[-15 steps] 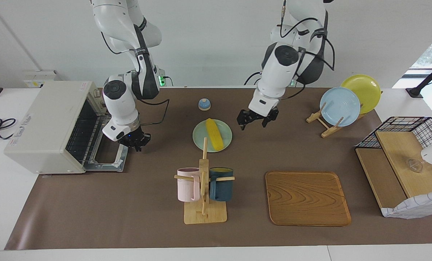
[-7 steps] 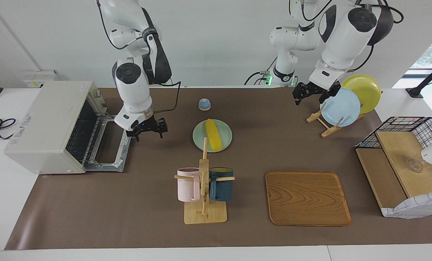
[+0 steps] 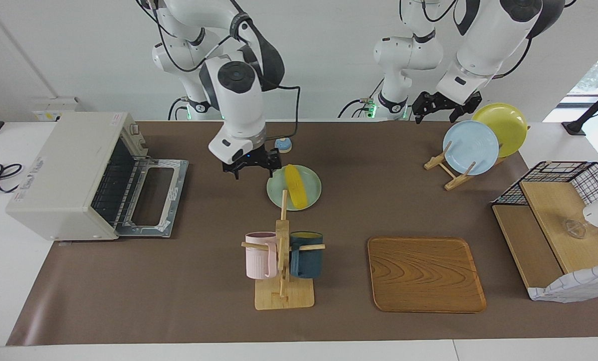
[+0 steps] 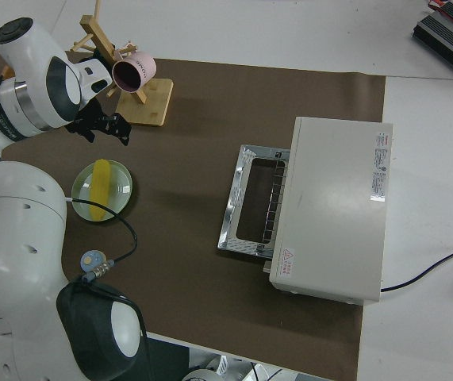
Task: Put corn in oven
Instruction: 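Withdraw the left gripper while the right gripper reaches toward the plate, then grasp the plate rim with the right gripper and lift it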
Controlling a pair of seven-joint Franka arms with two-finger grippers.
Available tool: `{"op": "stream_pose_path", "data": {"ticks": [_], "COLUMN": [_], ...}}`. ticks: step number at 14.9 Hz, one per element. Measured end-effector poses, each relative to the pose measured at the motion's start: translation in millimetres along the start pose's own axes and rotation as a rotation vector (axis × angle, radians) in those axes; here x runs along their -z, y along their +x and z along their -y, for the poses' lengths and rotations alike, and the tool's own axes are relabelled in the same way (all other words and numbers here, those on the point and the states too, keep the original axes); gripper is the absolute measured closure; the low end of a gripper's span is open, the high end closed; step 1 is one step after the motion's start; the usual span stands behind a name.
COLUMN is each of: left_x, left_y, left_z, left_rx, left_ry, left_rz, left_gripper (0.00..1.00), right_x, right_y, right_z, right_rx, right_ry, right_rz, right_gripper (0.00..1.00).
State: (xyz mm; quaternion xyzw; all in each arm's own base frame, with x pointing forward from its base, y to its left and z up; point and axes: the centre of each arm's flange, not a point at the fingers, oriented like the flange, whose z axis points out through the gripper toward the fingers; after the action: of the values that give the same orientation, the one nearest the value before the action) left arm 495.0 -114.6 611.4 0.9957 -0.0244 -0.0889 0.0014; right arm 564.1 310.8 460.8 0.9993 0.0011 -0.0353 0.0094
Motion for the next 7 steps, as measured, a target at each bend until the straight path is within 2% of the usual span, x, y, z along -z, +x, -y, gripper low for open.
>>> {"op": "stream_pose_path", "data": {"ticks": [4, 7], "left_x": [-5.6, -10.7], "left_y": [23.0, 29.0], "left_z": [0.2, -2.5], "left_rx": [0.009, 0.006], "left_ry": [-0.017, -0.018], "left_rz": [0.002, 0.003], "left_gripper": [0.00, 0.00], "right_x": [-53.7, -74.1], "right_y": [-11.2, -29.7], "right_z": [122.7, 165.8], "right_rx": [0.004, 0.029], "right_ry": [-0.027, -0.032], "right_rz": [-0.011, -0.045], "right_gripper": [0.00, 0.00]}}
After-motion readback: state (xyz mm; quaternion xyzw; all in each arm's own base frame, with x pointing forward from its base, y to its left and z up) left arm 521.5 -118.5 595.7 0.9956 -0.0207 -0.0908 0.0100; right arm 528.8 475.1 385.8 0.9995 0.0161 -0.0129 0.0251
